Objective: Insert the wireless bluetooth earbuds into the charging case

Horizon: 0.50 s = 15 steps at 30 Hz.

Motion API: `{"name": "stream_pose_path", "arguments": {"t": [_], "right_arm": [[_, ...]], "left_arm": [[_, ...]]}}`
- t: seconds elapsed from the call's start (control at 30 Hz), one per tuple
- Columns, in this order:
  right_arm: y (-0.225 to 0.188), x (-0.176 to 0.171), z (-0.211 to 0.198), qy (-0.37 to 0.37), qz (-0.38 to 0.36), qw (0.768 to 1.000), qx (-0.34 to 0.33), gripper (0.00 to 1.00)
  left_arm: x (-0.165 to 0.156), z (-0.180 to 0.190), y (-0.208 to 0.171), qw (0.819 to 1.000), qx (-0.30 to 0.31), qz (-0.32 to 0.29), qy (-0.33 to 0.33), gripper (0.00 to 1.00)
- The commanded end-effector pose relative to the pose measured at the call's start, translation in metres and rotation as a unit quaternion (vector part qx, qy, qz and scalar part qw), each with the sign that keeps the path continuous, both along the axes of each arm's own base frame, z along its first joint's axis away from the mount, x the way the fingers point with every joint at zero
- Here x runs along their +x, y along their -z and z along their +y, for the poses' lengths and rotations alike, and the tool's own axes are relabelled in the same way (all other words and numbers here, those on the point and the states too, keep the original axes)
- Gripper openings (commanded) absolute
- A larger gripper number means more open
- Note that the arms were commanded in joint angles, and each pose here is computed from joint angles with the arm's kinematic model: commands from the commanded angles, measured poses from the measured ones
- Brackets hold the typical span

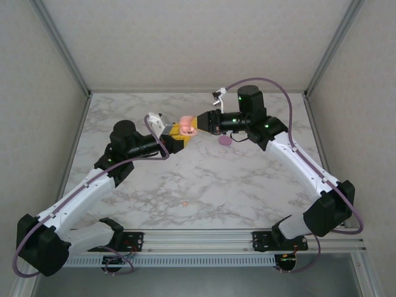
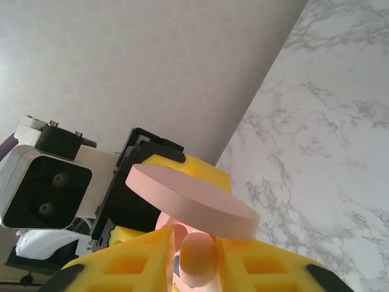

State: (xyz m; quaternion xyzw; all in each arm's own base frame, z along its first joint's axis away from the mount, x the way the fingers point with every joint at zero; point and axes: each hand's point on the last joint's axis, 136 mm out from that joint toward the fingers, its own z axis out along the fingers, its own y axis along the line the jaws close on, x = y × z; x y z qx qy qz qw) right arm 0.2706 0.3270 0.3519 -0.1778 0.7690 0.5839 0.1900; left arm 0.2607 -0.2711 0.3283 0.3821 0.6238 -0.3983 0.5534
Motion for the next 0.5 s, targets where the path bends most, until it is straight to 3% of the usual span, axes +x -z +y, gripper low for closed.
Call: {"name": "stream_pose_path", "arguments": {"t": [0.0,0.47], "right_arm": [[-0.010,0.005,-0.002,0.021,-0.030,0.999,-0.005,0.26],[-0.011,0.002,-0.013,0.039,-0.043,0.998,-0.037,0.32]], "left_arm": [[-0.010,-0.006,-0.032,0.999,-0.028,-0.032,0.026,0.22],[-0.009,-0.004,-0.036,0.999,-0.031,-0.035,0.017,0.22]]}}
